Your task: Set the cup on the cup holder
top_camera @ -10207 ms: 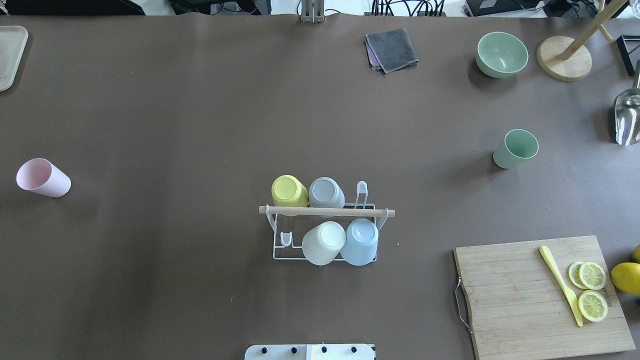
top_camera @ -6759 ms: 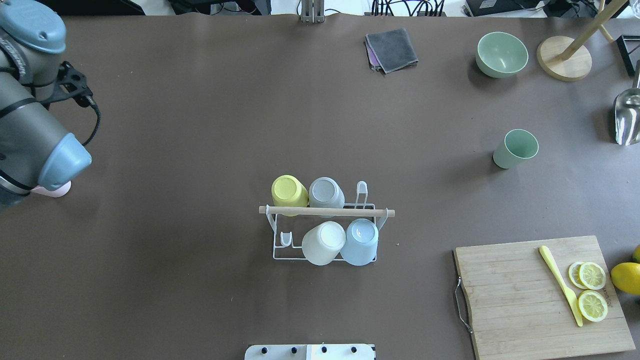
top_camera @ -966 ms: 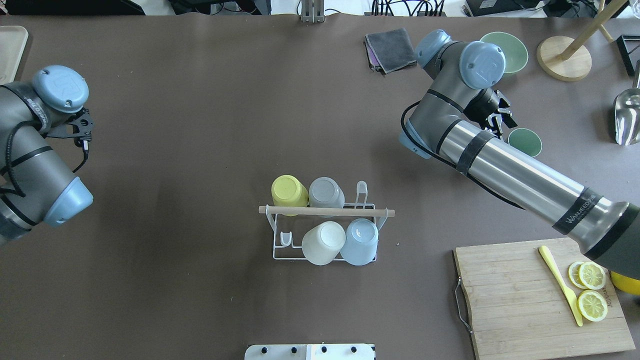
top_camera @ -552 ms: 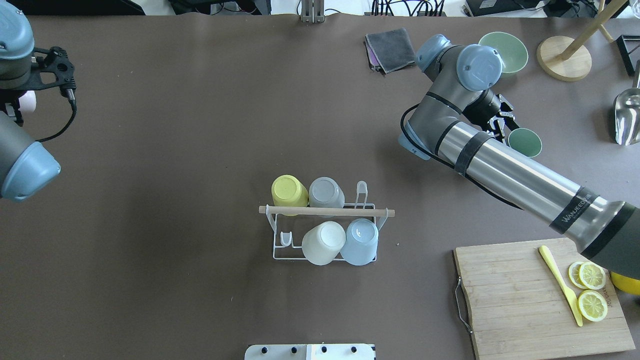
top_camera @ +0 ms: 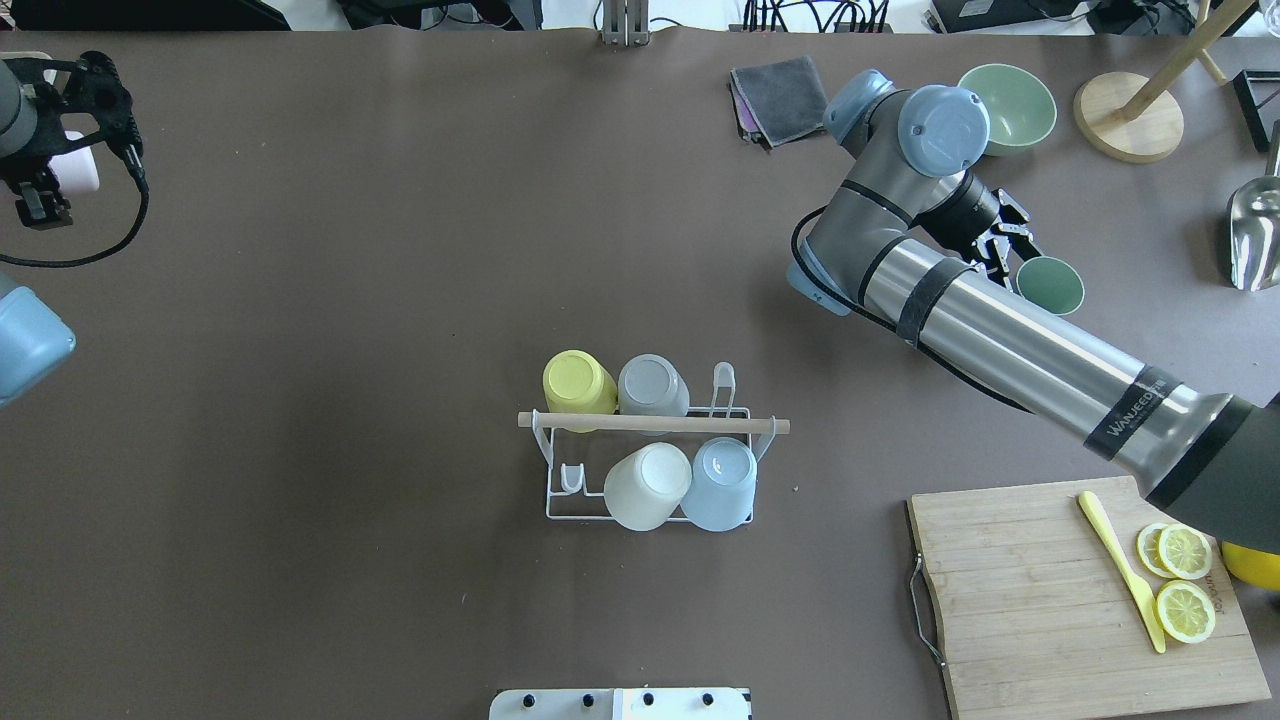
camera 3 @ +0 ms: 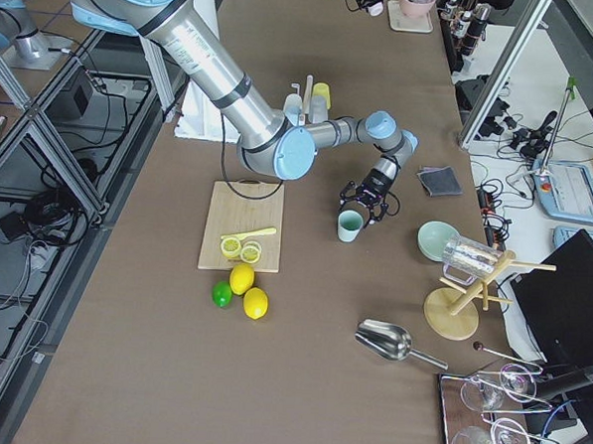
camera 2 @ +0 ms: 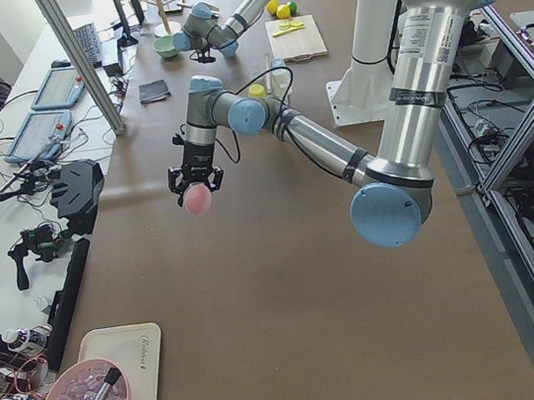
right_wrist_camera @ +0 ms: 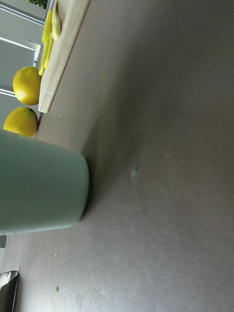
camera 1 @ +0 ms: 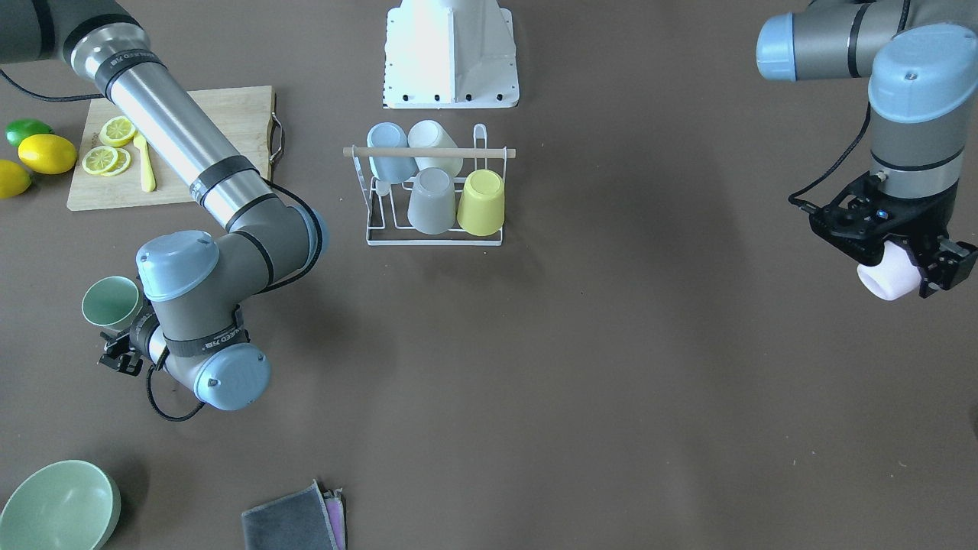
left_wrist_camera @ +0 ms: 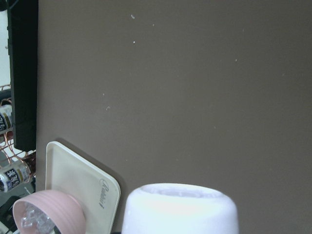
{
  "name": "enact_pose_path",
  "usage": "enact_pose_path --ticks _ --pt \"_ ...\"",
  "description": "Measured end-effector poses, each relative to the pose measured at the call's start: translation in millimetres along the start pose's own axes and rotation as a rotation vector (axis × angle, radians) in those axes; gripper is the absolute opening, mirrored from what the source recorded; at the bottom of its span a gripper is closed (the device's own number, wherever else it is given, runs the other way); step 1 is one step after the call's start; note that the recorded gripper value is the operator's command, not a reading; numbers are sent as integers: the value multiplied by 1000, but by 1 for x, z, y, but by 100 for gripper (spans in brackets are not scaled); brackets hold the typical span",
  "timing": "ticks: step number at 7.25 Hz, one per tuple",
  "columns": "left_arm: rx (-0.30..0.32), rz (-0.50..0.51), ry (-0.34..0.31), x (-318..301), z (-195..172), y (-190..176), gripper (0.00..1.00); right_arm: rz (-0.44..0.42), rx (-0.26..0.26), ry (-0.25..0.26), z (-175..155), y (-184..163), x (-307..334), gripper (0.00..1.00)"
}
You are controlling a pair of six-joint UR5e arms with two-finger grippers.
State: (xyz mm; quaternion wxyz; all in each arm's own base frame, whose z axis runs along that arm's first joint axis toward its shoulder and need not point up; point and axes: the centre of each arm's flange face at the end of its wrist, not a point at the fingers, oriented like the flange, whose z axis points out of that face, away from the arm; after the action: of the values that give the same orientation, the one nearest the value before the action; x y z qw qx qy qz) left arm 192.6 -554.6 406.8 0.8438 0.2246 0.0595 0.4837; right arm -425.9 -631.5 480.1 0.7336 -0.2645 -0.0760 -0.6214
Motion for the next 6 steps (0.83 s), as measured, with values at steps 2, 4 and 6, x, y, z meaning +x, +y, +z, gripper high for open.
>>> enact_pose_path --ticks 2,4,6 --pt "111 -9 0 6 -1 -3 52 4 -13 1 3 -2 0 100" --pt "260 -6 28 19 0 1 51 0 -20 3 6 -7 -4 99" --pt "487 -10 143 42 -10 1 49 -4 -29 7 9 -11 -6 92"
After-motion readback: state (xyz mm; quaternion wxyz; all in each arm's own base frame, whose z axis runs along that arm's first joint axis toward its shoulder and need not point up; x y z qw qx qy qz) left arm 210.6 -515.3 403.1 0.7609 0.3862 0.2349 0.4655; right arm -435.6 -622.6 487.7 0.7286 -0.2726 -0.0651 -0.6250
